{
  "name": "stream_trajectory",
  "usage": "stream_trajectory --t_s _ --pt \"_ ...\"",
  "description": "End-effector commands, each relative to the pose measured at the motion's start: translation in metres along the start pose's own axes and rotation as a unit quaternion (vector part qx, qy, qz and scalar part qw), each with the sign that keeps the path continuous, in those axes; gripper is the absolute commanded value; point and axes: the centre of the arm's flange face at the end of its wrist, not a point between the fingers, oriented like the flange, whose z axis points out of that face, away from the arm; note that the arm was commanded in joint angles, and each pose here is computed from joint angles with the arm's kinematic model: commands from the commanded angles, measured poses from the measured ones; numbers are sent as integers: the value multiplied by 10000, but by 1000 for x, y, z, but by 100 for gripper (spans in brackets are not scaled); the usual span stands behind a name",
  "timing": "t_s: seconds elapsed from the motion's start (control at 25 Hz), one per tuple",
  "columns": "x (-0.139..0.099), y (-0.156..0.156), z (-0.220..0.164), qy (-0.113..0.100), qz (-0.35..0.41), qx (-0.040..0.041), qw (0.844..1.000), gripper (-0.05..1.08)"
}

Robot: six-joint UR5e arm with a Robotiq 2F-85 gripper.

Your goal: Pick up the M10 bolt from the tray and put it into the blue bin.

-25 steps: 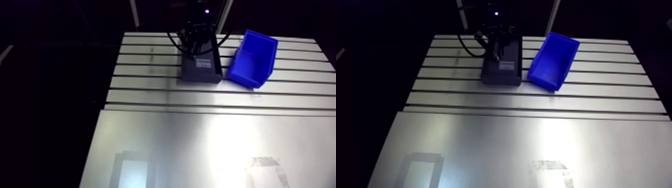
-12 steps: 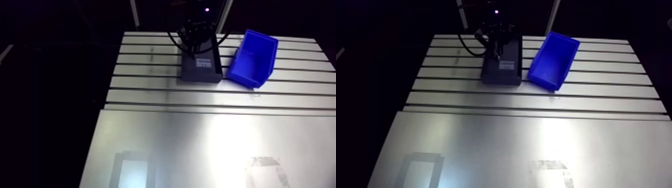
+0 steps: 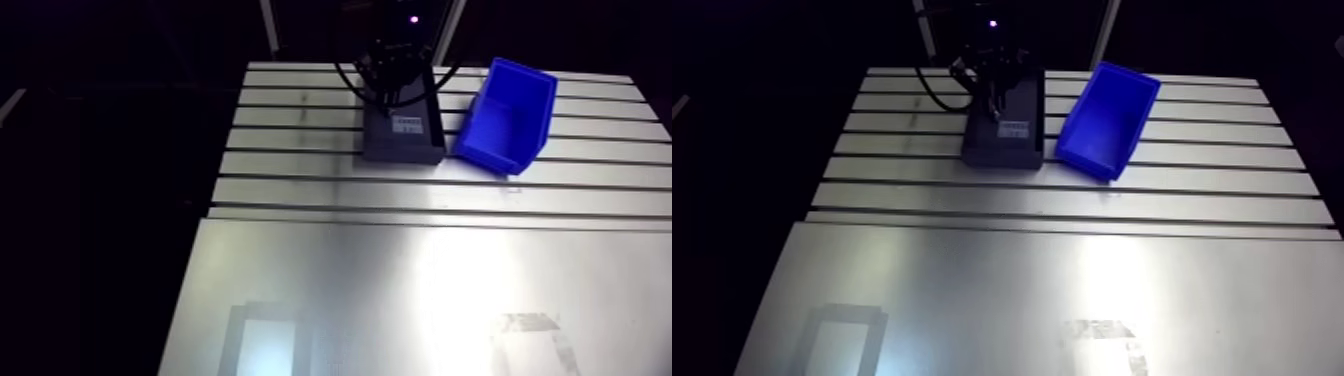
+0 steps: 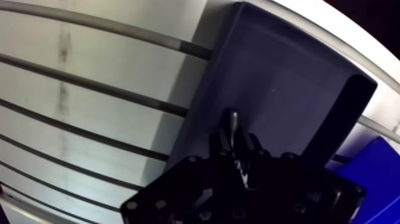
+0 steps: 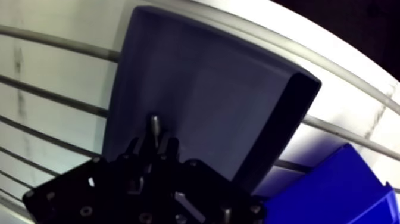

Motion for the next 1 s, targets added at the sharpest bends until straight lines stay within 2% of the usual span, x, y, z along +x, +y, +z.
stream_trajectory --t_s 0.04,0.2,0.28,0.4,0.52,0.64,0.8,0.88,0.96,1.0 --pt "0 0 -3 27 -7 -1 10000 82" --pt "-1 -3 -11 70 -91 31 9999 86" --pt "-6 -7 -34 138 -188 -12 9997 87" --pt "-18 -6 -65 97 -328 12 9994 92" --pt "-30 -4 -103 280 -375 -88 9989 97" --pt "-45 0 -136 311 -535 -110 9980 103" --pt "-64 10 -185 508 -985 -227 9936 107" --pt "-73 21 -205 514 -1425 -259 9881 107" --pt "-78 23 -213 427 -2252 -218 9731 107" --pt "-80 27 -219 439 -2650 -281 9628 107"
